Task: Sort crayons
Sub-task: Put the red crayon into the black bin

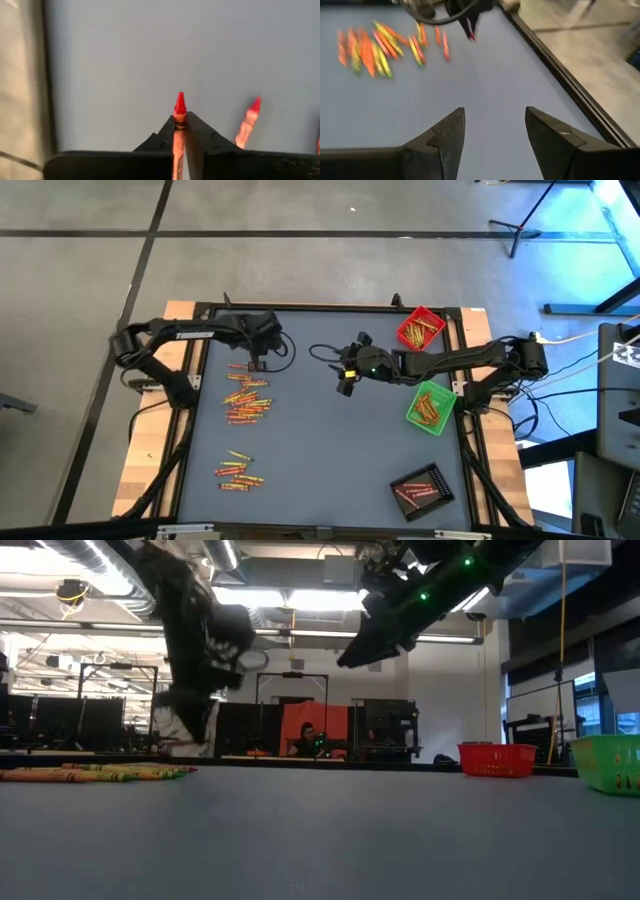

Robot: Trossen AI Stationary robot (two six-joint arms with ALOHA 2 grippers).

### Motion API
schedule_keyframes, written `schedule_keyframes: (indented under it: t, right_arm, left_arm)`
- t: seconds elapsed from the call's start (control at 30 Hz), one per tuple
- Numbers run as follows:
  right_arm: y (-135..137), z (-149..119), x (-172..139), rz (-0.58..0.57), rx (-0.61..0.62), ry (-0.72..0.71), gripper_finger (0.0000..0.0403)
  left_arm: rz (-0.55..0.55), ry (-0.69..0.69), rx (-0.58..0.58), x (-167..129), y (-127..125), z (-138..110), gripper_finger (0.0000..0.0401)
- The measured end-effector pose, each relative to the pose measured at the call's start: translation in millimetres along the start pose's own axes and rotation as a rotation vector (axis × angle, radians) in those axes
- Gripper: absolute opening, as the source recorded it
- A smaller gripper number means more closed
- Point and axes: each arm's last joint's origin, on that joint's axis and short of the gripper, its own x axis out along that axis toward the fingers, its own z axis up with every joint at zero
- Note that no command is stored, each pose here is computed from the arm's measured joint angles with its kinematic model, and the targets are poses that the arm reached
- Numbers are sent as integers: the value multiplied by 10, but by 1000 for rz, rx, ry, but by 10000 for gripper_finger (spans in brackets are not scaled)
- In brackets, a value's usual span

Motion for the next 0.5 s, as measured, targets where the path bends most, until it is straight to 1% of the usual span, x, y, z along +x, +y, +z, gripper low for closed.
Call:
schedule_keyframes:
  t: [0.1, 0.23, 0.33, 0.43, 0.5]
  right_arm:
    - [26, 52, 7, 79, 29, -54, 212]
    - [53, 64, 3, 173, 30, -64, 249]
    - [54, 61, 6, 174, 33, -63, 277]
    - [51, 62, 6, 169, 27, -64, 292]
    - [51, 61, 6, 169, 25, -64, 295]
  left_arm:
    - [41, -132, -11, -239, -44, 74, 6]
    - [81, -332, -9, -566, -134, 169, 7]
    - [94, -495, 7, -768, -215, 233, 7]
    - [58, -666, 37, -894, -328, 268, 7]
    - [28, -759, 56, -922, -405, 281, 7]
